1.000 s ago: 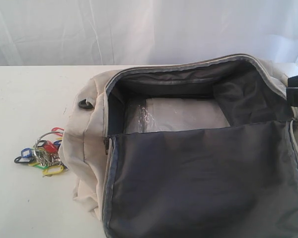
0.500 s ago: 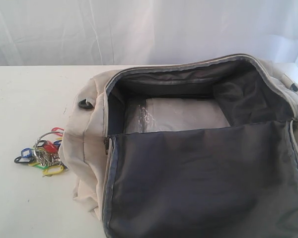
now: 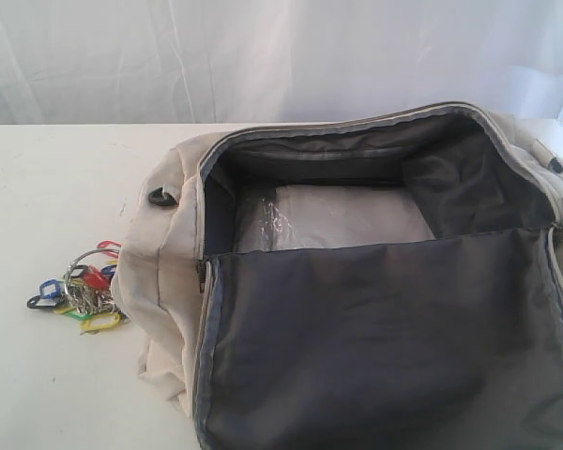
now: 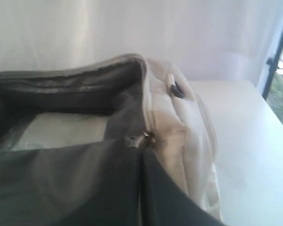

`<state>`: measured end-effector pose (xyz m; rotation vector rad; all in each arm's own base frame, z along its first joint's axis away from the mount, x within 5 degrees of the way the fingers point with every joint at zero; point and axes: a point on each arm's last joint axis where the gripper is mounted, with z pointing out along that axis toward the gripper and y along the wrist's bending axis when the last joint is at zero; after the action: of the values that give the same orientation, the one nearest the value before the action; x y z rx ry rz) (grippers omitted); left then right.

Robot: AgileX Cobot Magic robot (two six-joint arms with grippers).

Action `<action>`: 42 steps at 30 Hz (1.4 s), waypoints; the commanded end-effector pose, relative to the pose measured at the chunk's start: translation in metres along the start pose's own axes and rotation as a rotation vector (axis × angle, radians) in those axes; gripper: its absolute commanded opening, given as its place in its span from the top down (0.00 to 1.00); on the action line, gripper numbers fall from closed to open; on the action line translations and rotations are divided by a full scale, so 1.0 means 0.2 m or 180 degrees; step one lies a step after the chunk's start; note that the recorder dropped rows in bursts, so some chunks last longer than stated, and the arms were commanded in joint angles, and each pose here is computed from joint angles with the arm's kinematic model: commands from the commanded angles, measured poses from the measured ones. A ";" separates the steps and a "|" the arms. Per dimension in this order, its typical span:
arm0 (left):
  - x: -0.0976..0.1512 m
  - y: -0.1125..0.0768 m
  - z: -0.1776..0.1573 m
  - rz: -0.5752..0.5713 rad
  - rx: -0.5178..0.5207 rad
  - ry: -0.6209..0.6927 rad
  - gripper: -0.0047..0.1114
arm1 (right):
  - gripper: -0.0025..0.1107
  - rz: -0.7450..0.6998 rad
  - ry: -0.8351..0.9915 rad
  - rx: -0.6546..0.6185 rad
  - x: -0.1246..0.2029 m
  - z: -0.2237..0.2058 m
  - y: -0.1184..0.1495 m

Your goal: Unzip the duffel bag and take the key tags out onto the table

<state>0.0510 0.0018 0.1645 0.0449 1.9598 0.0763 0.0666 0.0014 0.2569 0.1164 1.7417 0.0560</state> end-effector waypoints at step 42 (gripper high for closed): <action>0.00 0.00 0.00 -0.0001 0.0021 -0.0015 0.96 | 0.98 -0.0276 0.0169 0.0292 0.36 0.00 -0.08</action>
<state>0.0510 0.0018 0.1645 0.0449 1.9598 0.0763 0.0538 -0.0066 0.1853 0.1235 1.8045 -0.0753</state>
